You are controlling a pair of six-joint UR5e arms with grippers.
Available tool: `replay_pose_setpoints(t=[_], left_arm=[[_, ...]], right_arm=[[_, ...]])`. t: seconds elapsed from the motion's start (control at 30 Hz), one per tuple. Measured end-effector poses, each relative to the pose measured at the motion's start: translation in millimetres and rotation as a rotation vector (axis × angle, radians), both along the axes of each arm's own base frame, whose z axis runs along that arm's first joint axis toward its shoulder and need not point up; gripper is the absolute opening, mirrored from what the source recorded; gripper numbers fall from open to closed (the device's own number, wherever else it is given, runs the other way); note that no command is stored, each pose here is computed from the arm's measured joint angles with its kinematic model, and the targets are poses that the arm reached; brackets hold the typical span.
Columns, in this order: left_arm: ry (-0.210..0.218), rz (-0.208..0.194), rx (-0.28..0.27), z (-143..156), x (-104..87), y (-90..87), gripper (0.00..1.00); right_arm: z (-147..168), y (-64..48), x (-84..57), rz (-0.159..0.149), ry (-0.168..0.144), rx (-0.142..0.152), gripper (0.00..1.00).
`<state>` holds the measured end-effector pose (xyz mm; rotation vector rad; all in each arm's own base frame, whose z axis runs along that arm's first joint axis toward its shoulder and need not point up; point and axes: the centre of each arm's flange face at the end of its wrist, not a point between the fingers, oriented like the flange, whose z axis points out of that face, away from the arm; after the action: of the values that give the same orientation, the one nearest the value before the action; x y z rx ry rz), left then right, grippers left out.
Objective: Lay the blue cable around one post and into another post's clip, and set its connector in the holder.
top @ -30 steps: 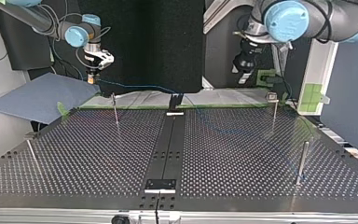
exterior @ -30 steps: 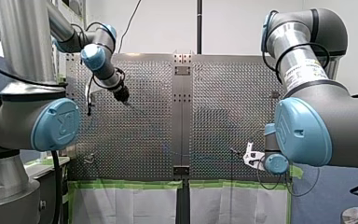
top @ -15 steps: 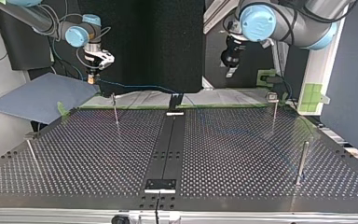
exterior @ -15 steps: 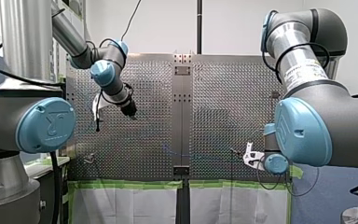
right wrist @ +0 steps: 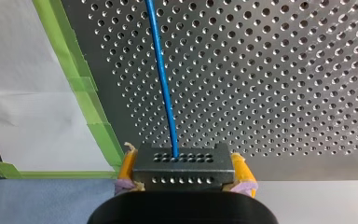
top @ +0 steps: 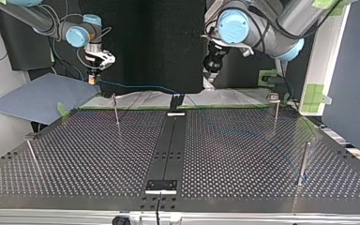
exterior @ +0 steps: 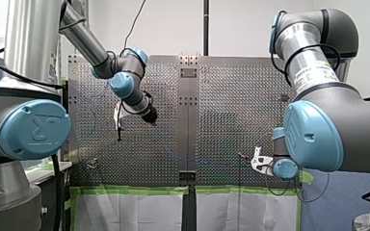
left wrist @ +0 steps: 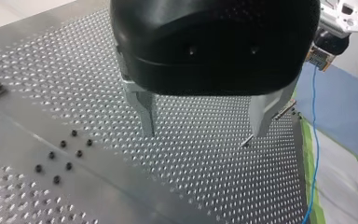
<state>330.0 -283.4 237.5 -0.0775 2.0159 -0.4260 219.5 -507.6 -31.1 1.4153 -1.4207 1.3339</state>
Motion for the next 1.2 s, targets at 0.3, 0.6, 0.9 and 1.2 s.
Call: replay_pose_setpoints(t=[0.3, 0.6, 0.9, 1.2], left_arm=[[-0.051, -0.090, -0.047, -7, 9.5, -46.2, 0.98], [-0.117, -0.170, -0.092, -9, 17.9, -95.8, 0.98], [-0.205, -0.255, -0.089, -13, 20.2, -147.9, 0.98], [-0.301, -0.281, -0.056, -19, 18.4, -192.2, 0.98]], right_arm=[[0, 0.1, 0.1, 0.001, 0.000, 0.000, 0.00], [0, -0.2, 0.2, 0.001, -0.001, -0.002, 0.00], [0, 0.0, 0.4, 0.004, -0.001, -0.001, 0.00], [0, -0.5, 0.3, 0.004, -0.002, -0.003, 0.00]])
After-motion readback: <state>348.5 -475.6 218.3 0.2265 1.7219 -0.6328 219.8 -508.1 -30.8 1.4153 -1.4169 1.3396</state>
